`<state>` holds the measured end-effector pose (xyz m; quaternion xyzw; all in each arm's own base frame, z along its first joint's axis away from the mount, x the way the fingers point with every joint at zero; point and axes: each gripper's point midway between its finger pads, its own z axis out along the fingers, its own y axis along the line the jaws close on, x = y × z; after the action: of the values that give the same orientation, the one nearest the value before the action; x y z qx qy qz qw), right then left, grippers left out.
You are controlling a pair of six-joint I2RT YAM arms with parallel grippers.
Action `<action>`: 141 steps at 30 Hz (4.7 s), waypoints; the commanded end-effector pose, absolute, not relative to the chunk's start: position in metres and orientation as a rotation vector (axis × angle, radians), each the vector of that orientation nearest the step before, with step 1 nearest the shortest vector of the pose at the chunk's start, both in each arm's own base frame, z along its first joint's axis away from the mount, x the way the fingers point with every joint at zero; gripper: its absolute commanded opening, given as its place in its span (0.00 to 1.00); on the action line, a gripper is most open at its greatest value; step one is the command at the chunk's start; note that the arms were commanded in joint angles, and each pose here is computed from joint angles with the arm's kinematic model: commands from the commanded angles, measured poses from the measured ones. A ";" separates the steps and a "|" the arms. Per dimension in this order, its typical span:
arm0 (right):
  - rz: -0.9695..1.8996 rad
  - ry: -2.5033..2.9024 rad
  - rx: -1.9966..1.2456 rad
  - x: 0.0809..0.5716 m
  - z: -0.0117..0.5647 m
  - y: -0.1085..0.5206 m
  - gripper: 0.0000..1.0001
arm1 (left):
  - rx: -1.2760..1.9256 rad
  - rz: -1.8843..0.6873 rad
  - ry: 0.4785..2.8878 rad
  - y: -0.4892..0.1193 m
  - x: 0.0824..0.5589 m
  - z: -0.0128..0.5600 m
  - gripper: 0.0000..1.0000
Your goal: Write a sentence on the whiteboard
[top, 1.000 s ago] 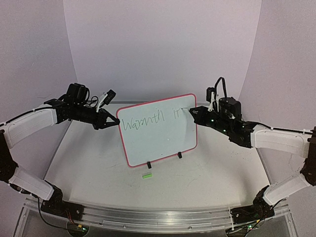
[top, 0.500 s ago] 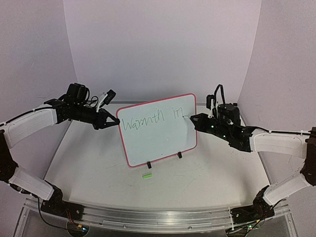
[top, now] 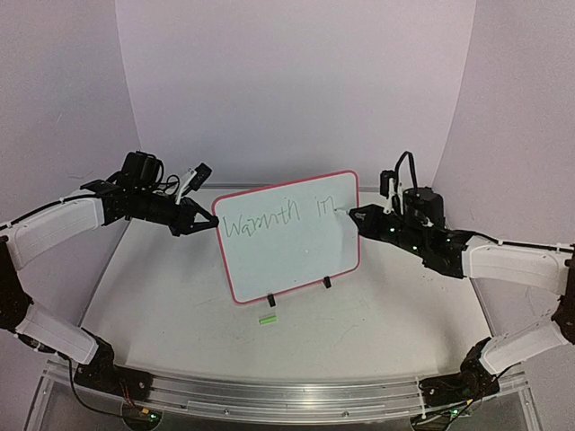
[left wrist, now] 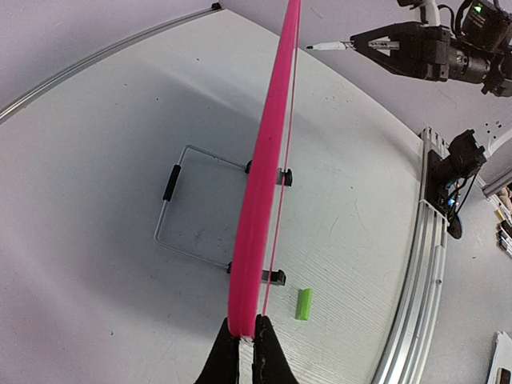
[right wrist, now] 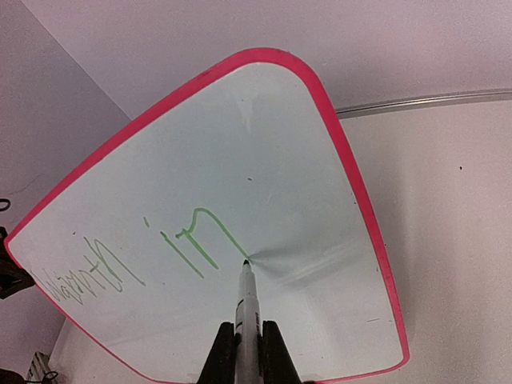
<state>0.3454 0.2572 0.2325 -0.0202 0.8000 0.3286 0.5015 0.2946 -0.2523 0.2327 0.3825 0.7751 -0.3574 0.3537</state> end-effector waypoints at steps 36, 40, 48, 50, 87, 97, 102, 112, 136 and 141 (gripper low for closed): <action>0.997 1.864 -0.526 0.249 0.202 0.474 0.00 | 1.028 -0.893 2.085 -0.253 0.286 0.211 0.00; 0.972 1.867 -0.494 0.255 0.199 0.474 0.00 | 1.028 -0.895 2.088 -0.254 0.285 0.210 0.00; 0.959 1.871 -0.465 0.265 0.197 0.480 0.00 | 1.030 -0.894 2.090 -0.254 0.285 0.210 0.00; 0.950 1.878 -0.449 0.269 0.195 0.478 0.00 | 1.030 -0.894 2.090 -0.254 0.285 0.210 0.00; 0.909 1.995 -0.467 0.271 0.148 0.469 0.00 | 1.039 -0.902 2.089 -0.256 0.284 0.209 0.00; 0.943 1.913 -0.417 0.277 0.188 0.470 0.00 | 1.040 -0.901 2.089 -0.256 0.283 0.209 0.00; 0.960 1.879 -0.391 0.279 0.204 0.468 0.00 | 1.040 -0.900 2.087 -0.256 0.283 0.210 0.00; 0.966 1.863 -0.385 0.280 0.210 0.468 0.00 | 1.041 -0.900 2.086 -0.256 0.283 0.210 0.00; 0.928 2.008 -0.405 0.271 0.147 0.460 0.00 | 1.047 -0.905 2.090 -0.258 0.283 0.208 0.00; 0.911 2.005 -0.401 0.273 0.149 0.458 0.00 | 1.049 -0.907 2.093 -0.258 0.282 0.207 0.00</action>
<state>0.2632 0.4638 0.1529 -0.1744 0.8021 0.3793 0.4271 0.2939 -0.2538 0.2326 0.3840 0.7757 -0.3533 0.3550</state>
